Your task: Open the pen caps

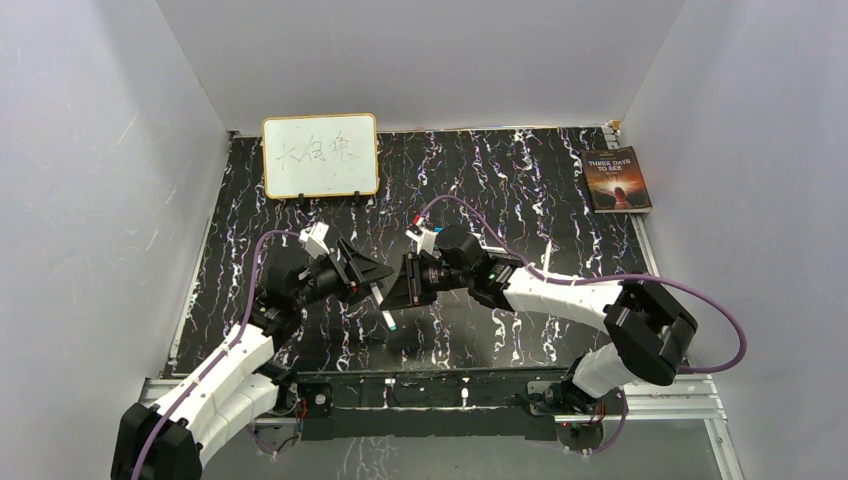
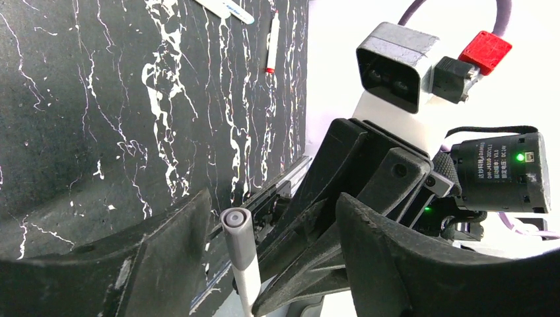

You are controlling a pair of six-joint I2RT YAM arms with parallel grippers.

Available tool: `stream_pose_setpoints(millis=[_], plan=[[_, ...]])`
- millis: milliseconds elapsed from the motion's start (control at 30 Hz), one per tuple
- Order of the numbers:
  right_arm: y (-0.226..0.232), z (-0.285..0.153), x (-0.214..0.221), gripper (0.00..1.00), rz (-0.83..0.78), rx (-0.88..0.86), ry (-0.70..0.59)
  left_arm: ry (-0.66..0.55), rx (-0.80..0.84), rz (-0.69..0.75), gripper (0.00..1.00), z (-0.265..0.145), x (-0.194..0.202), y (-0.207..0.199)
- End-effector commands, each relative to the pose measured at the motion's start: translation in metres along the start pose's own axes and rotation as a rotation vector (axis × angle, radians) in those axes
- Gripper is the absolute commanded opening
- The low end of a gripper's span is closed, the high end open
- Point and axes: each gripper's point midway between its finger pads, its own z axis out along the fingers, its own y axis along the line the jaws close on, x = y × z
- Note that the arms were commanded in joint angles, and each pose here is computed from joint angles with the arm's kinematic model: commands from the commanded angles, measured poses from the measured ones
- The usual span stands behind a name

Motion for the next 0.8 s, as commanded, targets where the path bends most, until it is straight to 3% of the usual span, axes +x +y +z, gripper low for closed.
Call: stream_pose_setpoints(millis=[0, 267, 767], plan=[[0.030, -0.001, -0.021, 0.02, -0.057, -0.075, -0.063, -0.004, 0.027, 0.013, 0.65, 0.000, 0.002, -0.004], [0.025, 0.000, -0.017, 0.02, -0.050, -0.062, -0.057, 0.009, 0.020, 0.011, 0.48, 0.001, 0.005, -0.001], [0.019, -0.003, -0.012, 0.02, -0.044, -0.041, -0.052, 0.013, 0.002, 0.015, 0.36, -0.001, 0.008, 0.004]])
